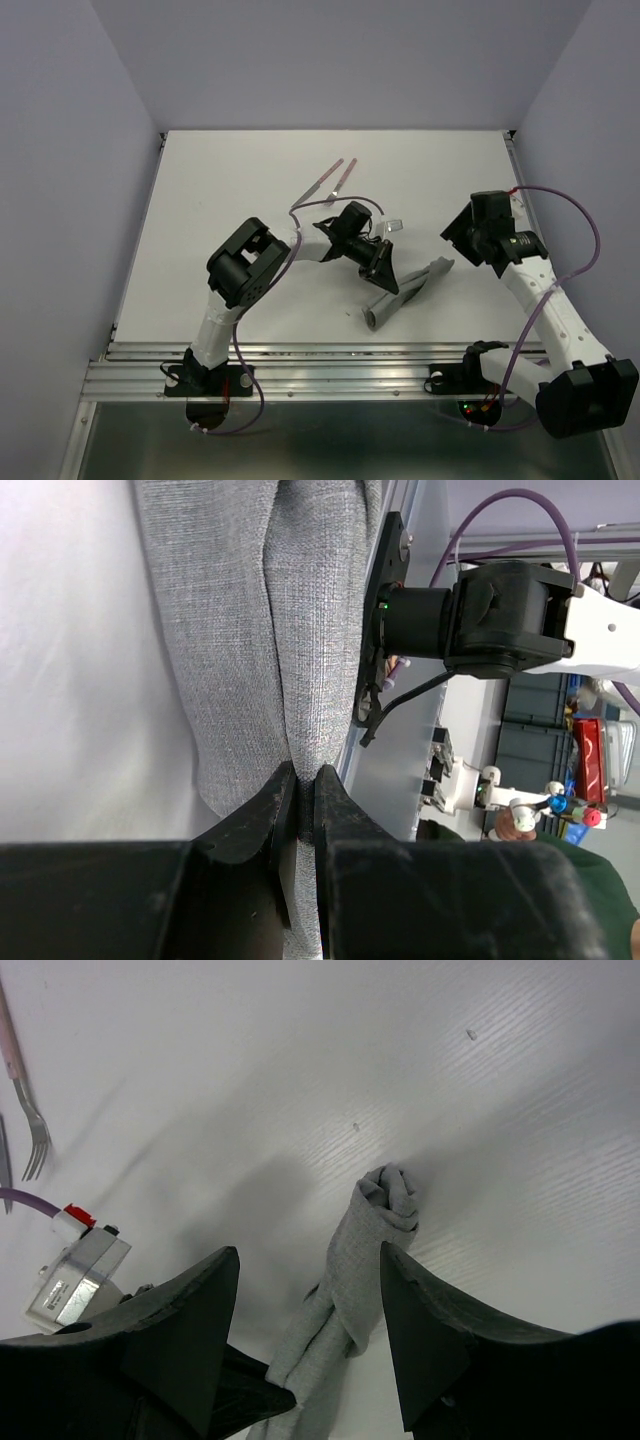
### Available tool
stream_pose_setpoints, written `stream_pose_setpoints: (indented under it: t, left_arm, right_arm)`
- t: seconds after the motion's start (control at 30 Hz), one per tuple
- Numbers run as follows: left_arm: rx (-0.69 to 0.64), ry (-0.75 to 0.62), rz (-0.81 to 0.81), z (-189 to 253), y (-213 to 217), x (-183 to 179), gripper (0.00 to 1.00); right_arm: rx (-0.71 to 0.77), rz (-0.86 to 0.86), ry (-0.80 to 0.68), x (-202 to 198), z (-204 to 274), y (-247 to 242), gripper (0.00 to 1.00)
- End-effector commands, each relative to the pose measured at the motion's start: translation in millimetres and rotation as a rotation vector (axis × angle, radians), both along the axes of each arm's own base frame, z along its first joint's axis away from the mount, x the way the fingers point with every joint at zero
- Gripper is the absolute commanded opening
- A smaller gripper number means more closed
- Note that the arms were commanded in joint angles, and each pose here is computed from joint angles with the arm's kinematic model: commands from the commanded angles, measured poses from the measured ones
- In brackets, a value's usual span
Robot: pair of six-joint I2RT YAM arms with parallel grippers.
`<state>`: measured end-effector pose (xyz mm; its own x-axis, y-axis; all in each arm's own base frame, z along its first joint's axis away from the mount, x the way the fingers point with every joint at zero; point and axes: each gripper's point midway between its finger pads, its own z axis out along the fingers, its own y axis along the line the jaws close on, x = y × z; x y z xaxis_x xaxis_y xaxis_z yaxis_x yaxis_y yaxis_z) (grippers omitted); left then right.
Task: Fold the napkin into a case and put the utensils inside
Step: Turn over the smaller rectangle-folded napkin at the center of the board.
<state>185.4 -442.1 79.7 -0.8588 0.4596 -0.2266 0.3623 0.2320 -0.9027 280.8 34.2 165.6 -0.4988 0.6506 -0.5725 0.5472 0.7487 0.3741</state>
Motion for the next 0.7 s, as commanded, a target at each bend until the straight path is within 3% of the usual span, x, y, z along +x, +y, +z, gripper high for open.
stream_pose_setpoints:
  t: [0.0,0.3,0.37,0.43,0.67]
  left_arm:
    - [-0.042,0.014,-0.012,1.7,8.1,5.5,0.00]
    - [-0.027,0.025,0.039,-7.7,20.4,27.1,0.00]
    - [-0.021,0.028,0.051,-8.5,23.7,31.7,0.10]
    - [0.001,0.022,0.064,-12.1,27.6,36.7,0.27]
    - [0.139,-0.083,0.106,-21.5,43.5,60.0,0.59]
  right_arm:
    - [-0.029,-0.008,-0.020,6.9,10.1,-4.9,0.64]
    - [-0.019,0.058,0.036,11.5,-12.5,4.9,0.64]
    - [-0.008,0.086,0.060,11.0,-20.7,9.7,0.64]
    - [0.008,0.119,0.085,10.3,-31.1,15.5,0.61]
    - [0.063,0.216,0.109,16.0,-50.0,34.2,0.48]
